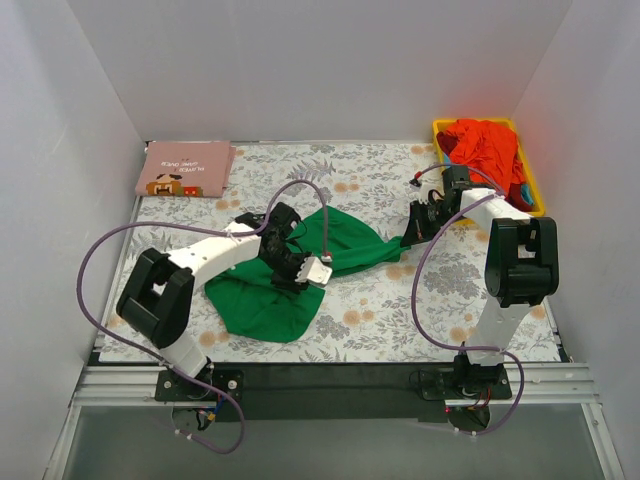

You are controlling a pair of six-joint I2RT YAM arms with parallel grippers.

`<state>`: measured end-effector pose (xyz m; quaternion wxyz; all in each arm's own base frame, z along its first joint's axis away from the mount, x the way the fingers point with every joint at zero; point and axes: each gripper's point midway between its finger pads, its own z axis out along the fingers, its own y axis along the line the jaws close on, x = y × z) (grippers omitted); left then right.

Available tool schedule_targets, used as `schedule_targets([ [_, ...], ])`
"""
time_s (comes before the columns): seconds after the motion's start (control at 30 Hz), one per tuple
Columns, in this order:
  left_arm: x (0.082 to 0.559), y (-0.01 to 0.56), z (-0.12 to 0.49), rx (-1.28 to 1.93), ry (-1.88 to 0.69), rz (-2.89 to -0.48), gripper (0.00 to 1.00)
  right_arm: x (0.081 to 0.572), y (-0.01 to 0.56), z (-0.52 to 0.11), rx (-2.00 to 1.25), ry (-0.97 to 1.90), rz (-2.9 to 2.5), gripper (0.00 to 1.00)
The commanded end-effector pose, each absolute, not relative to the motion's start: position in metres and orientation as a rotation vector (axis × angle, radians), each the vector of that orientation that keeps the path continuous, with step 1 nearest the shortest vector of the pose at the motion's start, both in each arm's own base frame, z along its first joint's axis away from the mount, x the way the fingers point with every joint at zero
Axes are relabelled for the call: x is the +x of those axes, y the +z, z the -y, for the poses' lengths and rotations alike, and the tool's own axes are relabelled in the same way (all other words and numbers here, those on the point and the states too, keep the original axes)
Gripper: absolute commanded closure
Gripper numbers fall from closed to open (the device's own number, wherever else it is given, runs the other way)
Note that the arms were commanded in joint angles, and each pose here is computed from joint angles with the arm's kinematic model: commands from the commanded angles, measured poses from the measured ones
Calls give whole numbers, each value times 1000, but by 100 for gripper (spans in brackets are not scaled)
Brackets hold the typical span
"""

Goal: Fold and stack the t-shirts
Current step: Flatten the tshirt out

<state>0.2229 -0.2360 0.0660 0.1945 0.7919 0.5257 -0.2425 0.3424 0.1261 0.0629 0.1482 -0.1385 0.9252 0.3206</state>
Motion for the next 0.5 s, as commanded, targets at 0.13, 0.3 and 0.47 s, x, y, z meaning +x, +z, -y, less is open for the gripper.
schedule_targets([
  [0.13,251,49,250,2276,-530,-1370,64,349,82,-132,-413,963,-2590,99],
  [0.3,257,44,256,2267,-532,-1357,63,346,81,-133,-417,971,-2590,99],
  [0.47,264,40,257,2277,-504,-1361,62,345,81,-134,-417,983,-2589,99],
])
